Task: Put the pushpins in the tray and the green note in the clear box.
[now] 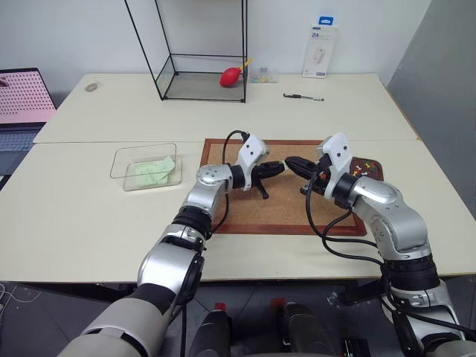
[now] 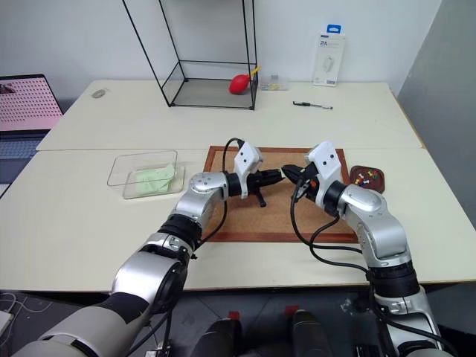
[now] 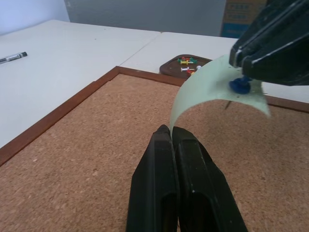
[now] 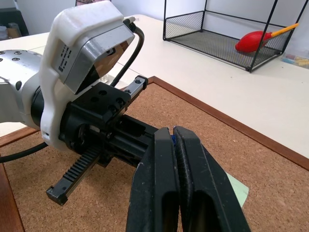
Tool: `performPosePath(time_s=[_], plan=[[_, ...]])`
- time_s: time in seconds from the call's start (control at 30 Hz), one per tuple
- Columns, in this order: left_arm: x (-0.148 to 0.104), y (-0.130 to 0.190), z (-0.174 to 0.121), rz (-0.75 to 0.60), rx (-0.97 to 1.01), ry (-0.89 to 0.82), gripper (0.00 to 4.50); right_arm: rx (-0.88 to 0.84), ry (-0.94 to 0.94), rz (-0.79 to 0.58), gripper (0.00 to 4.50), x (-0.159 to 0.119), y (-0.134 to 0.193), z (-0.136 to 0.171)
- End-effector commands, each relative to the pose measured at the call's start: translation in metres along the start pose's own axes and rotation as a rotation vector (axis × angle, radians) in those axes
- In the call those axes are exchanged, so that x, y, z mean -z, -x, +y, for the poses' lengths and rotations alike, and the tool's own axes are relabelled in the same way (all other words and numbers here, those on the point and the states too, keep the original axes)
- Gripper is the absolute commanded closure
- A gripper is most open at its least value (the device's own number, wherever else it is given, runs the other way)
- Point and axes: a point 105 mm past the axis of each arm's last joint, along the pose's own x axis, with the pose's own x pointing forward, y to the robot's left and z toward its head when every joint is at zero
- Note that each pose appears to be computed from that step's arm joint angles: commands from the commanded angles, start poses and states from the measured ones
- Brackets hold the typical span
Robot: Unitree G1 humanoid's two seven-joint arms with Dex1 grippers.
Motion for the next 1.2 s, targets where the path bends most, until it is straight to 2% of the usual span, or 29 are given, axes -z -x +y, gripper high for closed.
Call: performPosePath(time_s=[0.03, 0.57, 0.73, 0.9, 1.07, 1.2], plan=[[-0.008, -0.001, 0.000, -0.021, 0.004, -0.030, 4.50, 0.015, 0.008, -0.077, 4.50, -0.023, 0.004, -0.003], [-0.001, 0.004, 0.003, -0.005, -0.031, -0.049, 4.50, 0.086, -0.095, -0.113, 4.50, -0.035, 0.017, -0.021], [0.000, 0.005, 0.005, 0.000, -0.042, -0.054, 4.50, 0.148, -0.088, -0.103, 4.50, -0.034, 0.030, -0.037], [0.004, 0.010, 0.006, 0.013, -0.057, -0.066, 4.50, 0.293, -0.021, 0.009, 4.50, -0.010, 0.050, -0.069], [0.008, 0.012, 0.005, 0.024, -0.061, -0.090, 4.50, 0.463, 0.086, 0.189, 4.50, 0.027, 0.072, -0.105], [0.008, 0.014, 0.004, 0.028, -0.064, -0.102, 4.50, 0.528, 0.121, 0.261, 4.50, 0.048, 0.081, -0.123]])
